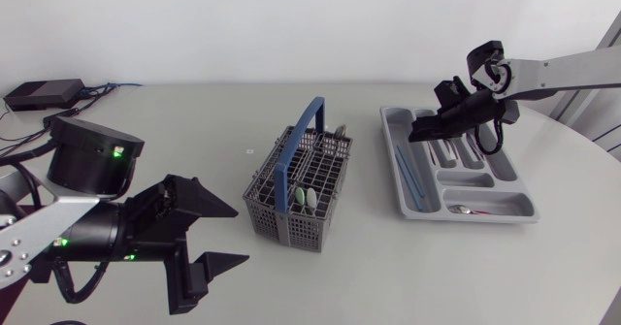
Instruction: Unload the cutlery basket into the drawer organizer.
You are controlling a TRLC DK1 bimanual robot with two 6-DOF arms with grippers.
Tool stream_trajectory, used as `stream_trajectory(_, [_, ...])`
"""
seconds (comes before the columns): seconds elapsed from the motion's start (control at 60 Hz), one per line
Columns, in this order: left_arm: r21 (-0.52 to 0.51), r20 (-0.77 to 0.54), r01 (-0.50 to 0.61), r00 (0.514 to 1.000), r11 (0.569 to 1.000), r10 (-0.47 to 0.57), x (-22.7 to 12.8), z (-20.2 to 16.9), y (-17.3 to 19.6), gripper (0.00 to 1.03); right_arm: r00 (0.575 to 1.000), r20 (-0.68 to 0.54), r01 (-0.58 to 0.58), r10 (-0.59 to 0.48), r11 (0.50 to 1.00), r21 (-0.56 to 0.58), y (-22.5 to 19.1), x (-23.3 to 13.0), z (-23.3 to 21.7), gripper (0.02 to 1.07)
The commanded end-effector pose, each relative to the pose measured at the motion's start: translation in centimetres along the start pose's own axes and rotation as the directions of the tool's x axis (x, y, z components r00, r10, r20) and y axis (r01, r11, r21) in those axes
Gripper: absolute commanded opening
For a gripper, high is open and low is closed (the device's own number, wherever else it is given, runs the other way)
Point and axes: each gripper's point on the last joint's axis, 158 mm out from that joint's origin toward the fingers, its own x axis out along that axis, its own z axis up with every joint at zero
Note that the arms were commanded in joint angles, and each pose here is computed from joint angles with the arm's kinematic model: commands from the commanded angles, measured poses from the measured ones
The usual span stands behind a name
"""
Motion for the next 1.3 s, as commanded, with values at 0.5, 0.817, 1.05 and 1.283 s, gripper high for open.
stream_trajectory(0.5, [-0.121, -0.079, -0.008, 0.997, 0.993, -0.002, 4.4, -2.8, 1.9, 0.52, 0.975, 0.125, -0.165, 0.182, 0.977, -0.138, 11.1, -0.3, 3.8, 0.41])
stream_trajectory(0.817, [-0.166, -0.093, -0.103, 0.992, 0.981, 0.088, 5.5, -3.2, 5.5, 0.15, 0.966, 0.070, -0.241, 0.249, 0.964, -0.109, 13.3, 4.3, 5.1, 0.15])
stream_trajectory(1.05, [-0.174, -0.060, -0.147, 0.988, 0.974, 0.139, 5.9, -2.5, 7.5, 0.15, 0.953, 0.013, -0.298, 0.302, 0.947, -0.116, 15.6, 4.4, 3.1, 0.15])
stream_trajectory(1.283, [-0.191, -0.045, -0.192, 0.981, 0.963, 0.186, 6.3, -2.5, 10.0, 0.15, 0.946, -0.034, -0.323, 0.321, 0.939, -0.116, 16.8, 3.0, -0.3, 0.15])
